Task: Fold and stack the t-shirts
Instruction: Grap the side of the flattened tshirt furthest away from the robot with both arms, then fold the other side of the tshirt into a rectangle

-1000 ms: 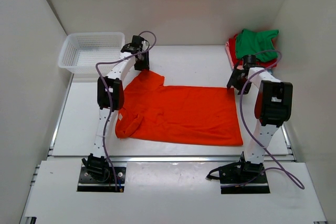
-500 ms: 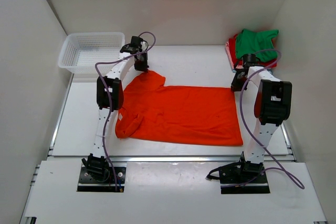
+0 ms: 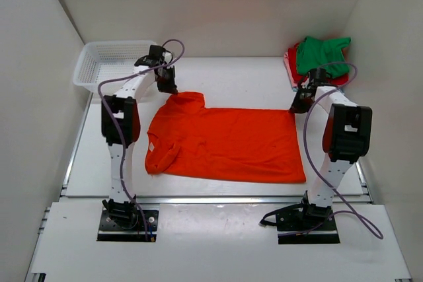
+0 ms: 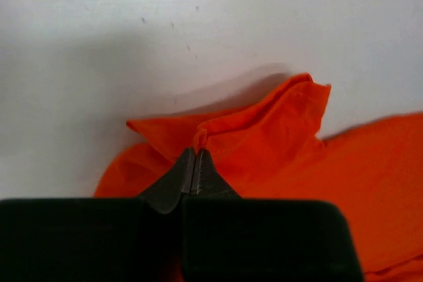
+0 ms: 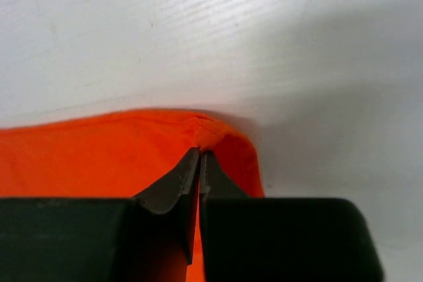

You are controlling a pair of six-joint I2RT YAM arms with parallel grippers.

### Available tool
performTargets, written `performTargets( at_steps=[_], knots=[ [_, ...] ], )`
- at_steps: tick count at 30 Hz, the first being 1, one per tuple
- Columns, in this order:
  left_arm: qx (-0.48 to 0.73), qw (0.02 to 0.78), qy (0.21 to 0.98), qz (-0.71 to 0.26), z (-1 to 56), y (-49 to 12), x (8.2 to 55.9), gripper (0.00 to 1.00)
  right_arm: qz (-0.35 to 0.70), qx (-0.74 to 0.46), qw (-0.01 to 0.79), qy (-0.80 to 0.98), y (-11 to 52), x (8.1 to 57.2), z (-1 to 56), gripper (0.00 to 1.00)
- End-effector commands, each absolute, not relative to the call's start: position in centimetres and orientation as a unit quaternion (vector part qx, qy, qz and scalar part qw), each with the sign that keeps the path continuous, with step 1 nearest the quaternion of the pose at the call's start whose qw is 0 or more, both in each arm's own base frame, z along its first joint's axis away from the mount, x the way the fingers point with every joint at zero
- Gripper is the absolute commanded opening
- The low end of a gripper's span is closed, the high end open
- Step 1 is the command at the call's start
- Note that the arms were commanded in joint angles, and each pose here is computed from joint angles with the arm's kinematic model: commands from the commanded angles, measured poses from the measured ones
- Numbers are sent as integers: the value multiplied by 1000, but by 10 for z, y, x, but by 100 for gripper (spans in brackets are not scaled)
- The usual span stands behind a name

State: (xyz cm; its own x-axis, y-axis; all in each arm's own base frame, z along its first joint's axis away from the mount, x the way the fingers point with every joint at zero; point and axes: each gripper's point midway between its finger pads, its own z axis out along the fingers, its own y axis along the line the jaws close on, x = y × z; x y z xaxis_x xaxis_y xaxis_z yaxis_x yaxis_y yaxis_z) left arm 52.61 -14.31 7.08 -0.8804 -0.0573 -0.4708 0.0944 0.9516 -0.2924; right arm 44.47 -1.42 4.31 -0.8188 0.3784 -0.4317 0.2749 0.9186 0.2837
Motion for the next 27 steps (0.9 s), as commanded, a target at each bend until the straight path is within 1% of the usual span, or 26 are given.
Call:
performTargets(
  at_steps=[1,2,3,4,6,7,8,9,10,12,15,21,25,27],
  knots=[
    [37,301,936,-179,132,-148,498,0,140,153,315,926,-19,450,90,0],
    [38,302,936,-179,134,-144,483,0,148,149,317,925,-17,444,97,0],
    [36,284,942,-174,118,-140,467,0,146,144,320,925,-16,440,102,0],
    [38,296,939,-172,131,-137,459,0,147,141,311,928,-15,433,98,0],
    [48,279,946,-158,119,-136,427,0,147,137,312,929,-12,420,104,0],
    [51,287,944,-157,129,-136,417,0,151,136,307,930,-10,415,102,0],
    [57,283,945,-154,128,-137,402,0,154,133,304,931,-7,406,101,0],
    [57,265,951,-150,116,-135,386,0,153,136,299,932,-6,398,100,0],
    [59,273,949,-147,123,-133,378,0,158,135,290,934,-2,391,96,0],
    [49,254,956,-141,108,-122,352,0,158,134,282,937,0,373,94,0],
    [39,262,955,-135,112,-108,325,0,144,135,273,942,-1,351,89,0],
    [32,268,956,-119,113,-90,293,0,126,143,265,945,-6,316,83,0],
    [39,262,956,-126,114,-94,274,0,107,152,258,948,-14,303,80,0],
    [40,273,952,-134,123,-96,267,0,103,159,251,949,-18,298,77,0]
  ],
)
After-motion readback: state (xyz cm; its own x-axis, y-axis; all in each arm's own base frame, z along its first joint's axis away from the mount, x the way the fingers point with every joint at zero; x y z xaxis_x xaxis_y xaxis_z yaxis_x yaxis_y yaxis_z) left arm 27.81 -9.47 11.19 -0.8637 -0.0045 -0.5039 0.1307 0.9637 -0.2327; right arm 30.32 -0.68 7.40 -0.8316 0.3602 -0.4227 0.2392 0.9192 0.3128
